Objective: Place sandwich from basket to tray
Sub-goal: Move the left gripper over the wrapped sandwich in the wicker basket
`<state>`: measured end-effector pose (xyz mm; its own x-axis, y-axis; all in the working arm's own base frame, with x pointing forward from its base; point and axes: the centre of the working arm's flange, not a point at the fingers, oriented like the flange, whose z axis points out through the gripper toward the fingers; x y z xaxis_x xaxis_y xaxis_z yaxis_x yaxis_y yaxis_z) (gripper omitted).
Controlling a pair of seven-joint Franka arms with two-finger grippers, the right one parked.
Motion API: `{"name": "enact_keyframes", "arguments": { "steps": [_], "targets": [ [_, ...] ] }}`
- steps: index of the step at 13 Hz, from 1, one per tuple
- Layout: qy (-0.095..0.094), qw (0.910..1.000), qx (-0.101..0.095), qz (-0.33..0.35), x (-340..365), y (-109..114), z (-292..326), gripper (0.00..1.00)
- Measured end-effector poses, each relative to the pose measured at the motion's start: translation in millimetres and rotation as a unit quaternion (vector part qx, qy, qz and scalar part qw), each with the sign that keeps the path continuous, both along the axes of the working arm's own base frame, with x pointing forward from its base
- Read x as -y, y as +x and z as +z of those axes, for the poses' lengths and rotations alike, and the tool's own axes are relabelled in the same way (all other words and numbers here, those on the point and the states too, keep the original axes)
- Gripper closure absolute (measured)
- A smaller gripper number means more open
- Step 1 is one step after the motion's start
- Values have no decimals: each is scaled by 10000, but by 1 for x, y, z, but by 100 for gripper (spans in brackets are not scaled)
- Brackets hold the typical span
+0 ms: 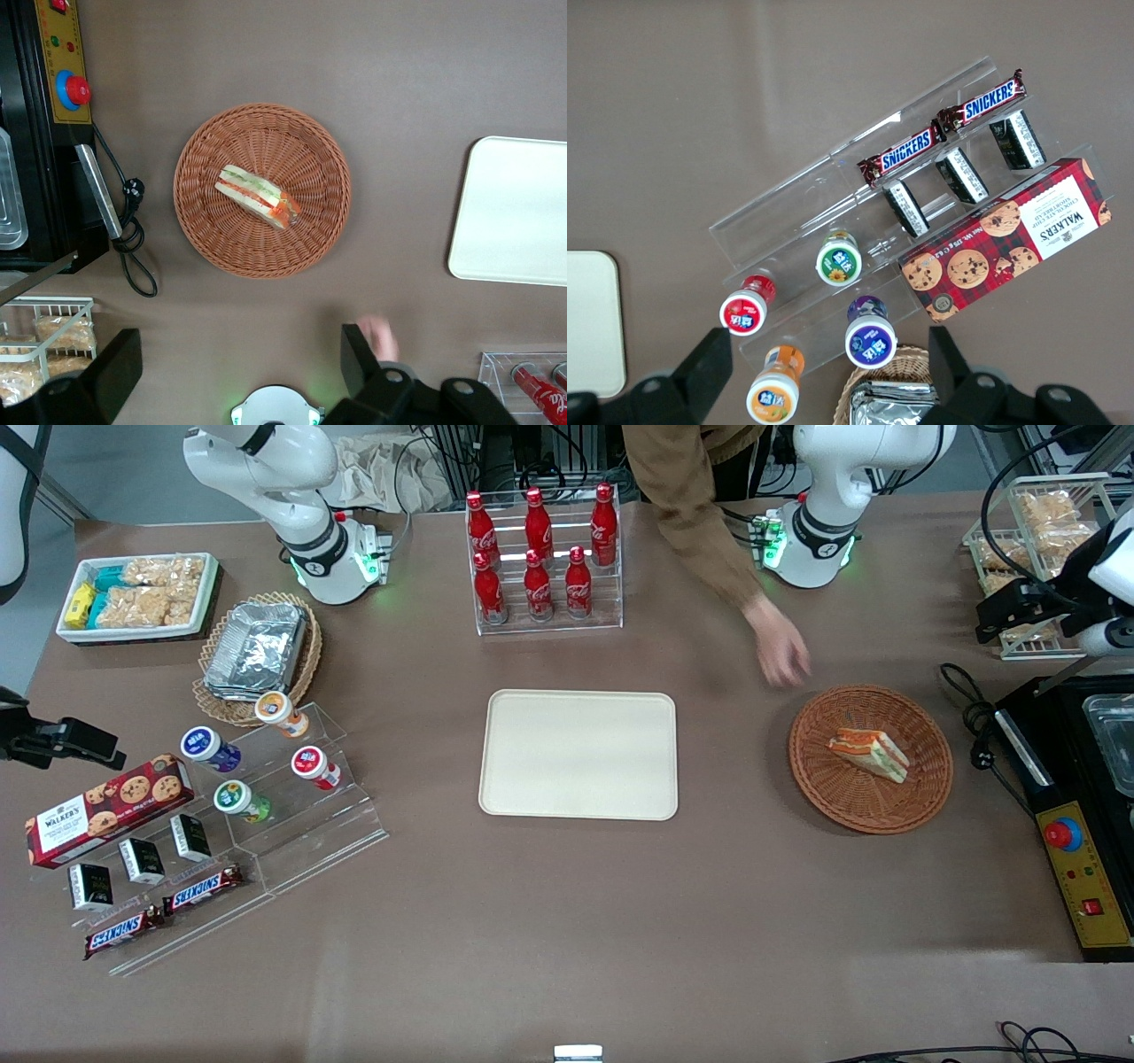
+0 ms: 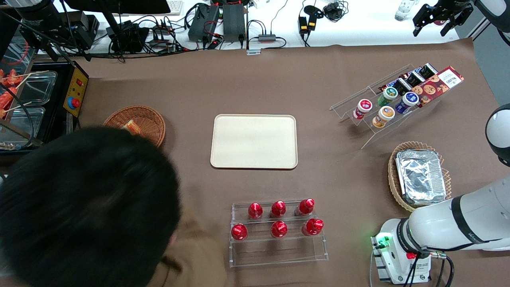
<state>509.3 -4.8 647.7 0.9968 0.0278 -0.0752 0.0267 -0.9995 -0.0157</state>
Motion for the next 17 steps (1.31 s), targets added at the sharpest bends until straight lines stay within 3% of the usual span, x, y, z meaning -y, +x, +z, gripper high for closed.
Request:
{"name": "enact_keyframes", "arguments": {
  "steps": [3, 5, 8, 12, 17],
  "targets": [
    [4, 10000, -5, 51, 0, 0, 0, 0],
    [80, 9959, -58, 896, 0, 3, -6, 0],
    [206, 9735, -40, 2278, 1, 12, -30, 0],
    [316, 9198, 65, 3911, 2, 23, -107, 0],
    [200, 8961, 340, 4422, 3, 12, -219, 0]
  ]
}}
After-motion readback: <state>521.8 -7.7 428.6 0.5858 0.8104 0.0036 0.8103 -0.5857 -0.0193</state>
